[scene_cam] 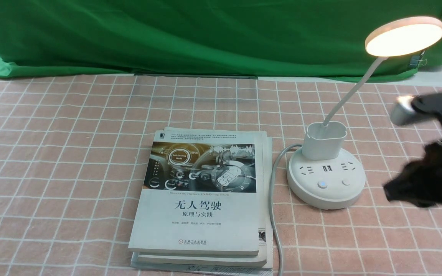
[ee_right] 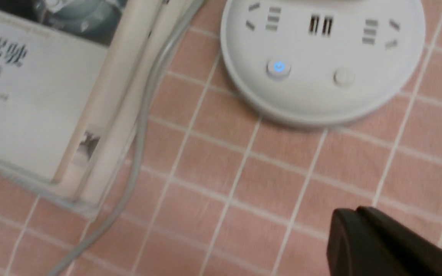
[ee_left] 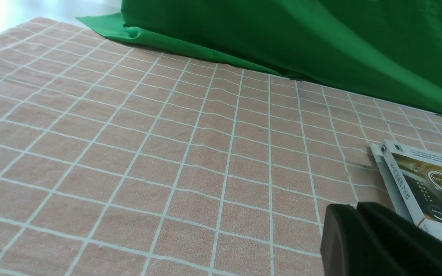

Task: Turn on the table lamp on the pink coffee tablecloth with your hand.

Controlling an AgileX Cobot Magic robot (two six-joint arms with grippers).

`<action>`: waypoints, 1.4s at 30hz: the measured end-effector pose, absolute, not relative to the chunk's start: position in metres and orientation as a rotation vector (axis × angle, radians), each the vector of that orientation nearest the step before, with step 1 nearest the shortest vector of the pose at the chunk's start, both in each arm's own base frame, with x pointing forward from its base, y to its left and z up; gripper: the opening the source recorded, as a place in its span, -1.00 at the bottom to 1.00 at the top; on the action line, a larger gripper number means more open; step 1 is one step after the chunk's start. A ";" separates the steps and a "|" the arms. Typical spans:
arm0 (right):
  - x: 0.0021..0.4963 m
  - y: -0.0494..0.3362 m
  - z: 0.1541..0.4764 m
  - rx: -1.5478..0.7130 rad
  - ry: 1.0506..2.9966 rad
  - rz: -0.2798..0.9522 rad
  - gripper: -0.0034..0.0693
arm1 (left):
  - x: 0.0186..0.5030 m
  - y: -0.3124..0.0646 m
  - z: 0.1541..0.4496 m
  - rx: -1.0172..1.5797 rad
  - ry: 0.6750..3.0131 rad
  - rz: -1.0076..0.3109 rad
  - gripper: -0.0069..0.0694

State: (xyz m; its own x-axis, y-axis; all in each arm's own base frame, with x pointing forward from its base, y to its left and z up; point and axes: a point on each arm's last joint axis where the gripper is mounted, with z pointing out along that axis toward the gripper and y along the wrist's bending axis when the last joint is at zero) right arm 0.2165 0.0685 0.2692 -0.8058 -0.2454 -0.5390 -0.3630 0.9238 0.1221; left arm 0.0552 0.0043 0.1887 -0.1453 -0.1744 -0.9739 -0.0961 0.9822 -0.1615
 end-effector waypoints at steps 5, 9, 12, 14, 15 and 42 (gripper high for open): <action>0.173 0.058 0.275 -0.368 2.494 0.324 -0.81 | 0.055 0.004 0.189 -0.203 1.719 -0.069 -0.77; 0.147 0.053 0.288 -0.350 2.412 0.340 -0.79 | 0.055 0.004 0.189 -0.203 1.720 -0.068 -0.77; 0.134 0.049 0.300 -0.340 2.325 0.343 -0.75 | 0.055 0.004 0.189 -0.203 1.720 -0.068 -0.77; 0.127 0.047 0.306 -0.336 2.276 0.343 -0.74 | 0.055 0.004 0.189 -0.203 1.720 -0.068 -0.77; 0.124 0.047 0.309 -0.336 2.259 0.344 -0.73 | 0.055 0.004 0.189 -0.203 1.720 -0.068 -0.77; 0.056 0.011 0.195 -0.169 1.694 0.103 -0.83 | 0.055 0.004 0.189 -0.203 1.720 -0.068 -0.77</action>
State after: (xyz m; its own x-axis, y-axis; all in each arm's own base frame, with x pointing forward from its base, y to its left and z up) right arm 0.0556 0.0111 0.1947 -0.1235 -0.0519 -0.9910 -0.1720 0.9846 -0.0301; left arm 0.0552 0.0043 0.1886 -0.1461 -0.1737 -0.9739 -0.0961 0.9823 -0.1608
